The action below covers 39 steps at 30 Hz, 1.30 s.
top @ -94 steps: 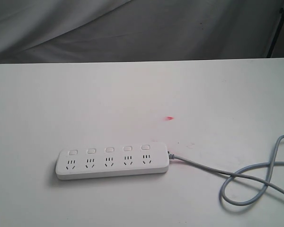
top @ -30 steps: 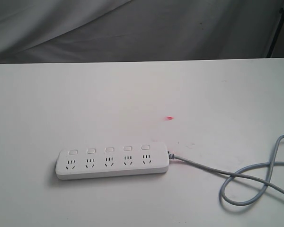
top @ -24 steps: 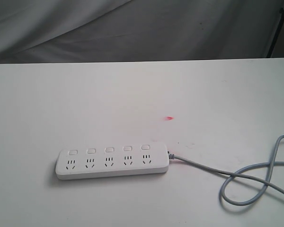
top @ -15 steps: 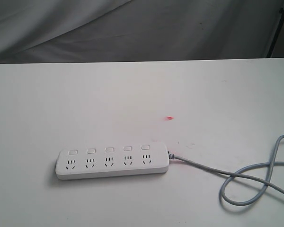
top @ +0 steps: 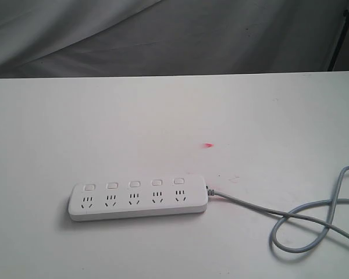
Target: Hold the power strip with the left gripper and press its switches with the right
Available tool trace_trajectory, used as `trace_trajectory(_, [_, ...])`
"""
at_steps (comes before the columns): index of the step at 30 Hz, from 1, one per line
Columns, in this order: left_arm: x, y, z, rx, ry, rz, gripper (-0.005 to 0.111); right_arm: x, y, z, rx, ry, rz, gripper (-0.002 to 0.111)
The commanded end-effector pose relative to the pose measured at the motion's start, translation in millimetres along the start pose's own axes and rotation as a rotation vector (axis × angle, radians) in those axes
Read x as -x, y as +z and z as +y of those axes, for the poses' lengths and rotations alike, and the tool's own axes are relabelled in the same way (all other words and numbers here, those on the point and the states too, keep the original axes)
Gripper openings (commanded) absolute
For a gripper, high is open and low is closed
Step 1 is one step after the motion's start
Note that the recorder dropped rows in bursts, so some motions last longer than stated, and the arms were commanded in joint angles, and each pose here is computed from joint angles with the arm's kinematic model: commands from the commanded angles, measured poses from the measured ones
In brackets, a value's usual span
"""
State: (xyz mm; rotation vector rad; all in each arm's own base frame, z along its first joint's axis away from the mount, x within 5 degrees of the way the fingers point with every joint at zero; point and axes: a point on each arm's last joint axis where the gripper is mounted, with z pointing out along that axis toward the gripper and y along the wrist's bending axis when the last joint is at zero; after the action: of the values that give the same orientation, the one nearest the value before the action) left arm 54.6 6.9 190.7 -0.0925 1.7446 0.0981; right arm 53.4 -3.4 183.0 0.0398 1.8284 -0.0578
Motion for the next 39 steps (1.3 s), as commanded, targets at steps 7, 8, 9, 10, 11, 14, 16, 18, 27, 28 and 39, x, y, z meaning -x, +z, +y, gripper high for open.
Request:
trace_trajectory(7, [-2.0,0.2,0.1,0.005,-0.022,0.008,0.0,-0.6,0.2,-0.5,-0.008,-0.003,-0.003,0.0])
trace_trajectory(8, [-2.0,0.2,0.1,0.005,-0.022,0.008,0.0,-0.6,0.2,-0.5,-0.008,-0.003,-0.003,0.0])
trace_trajectory(9, [-2.0,0.2,0.1,0.005,-0.022,0.008,0.0,-0.6,0.2,-0.5,-0.008,-0.003,-0.003,0.0])
trace_trajectory(10, [-2.0,0.2,0.1,0.005,-0.021,0.008,0.0,-0.6,0.2,-0.5,-0.008,-0.003,-0.003,0.0])
trace_trajectory(11, [-1.8,0.2,0.1,0.005,-0.021,0.006,0.0,-0.6,0.2,-0.5,-0.008,-0.003,-0.003,0.0])
trace_trajectory(14, [-1.6,0.2,0.1,0.005,-0.021,0.004,0.0,-0.6,0.2,-0.5,-0.008,-0.003,-0.003,0.0])
trace_trajectory(16, [-1.6,0.2,0.1,0.005,-0.021,0.004,0.0,-0.6,0.2,-0.5,-0.008,-0.003,-0.003,0.0])
trace_trajectory(18, [-1.6,0.2,0.1,0.005,-0.021,0.004,0.0,-0.6,0.2,-0.5,-0.008,-0.003,-0.003,0.0])
trace_trajectory(27, [-1.6,0.2,0.1,0.005,-0.021,0.004,0.0,-0.6,0.2,-0.5,-0.008,-0.003,-0.003,0.0])
trace_trajectory(28, [-1.6,0.2,0.1,0.005,-0.021,0.004,0.0,-0.6,0.2,-0.5,-0.008,-0.003,-0.003,0.0])
trace_trajectory(39, [-1.6,0.2,0.1,0.005,-0.021,0.004,0.0,-0.6,0.2,-0.5,-0.008,-0.003,-0.003,0.0])
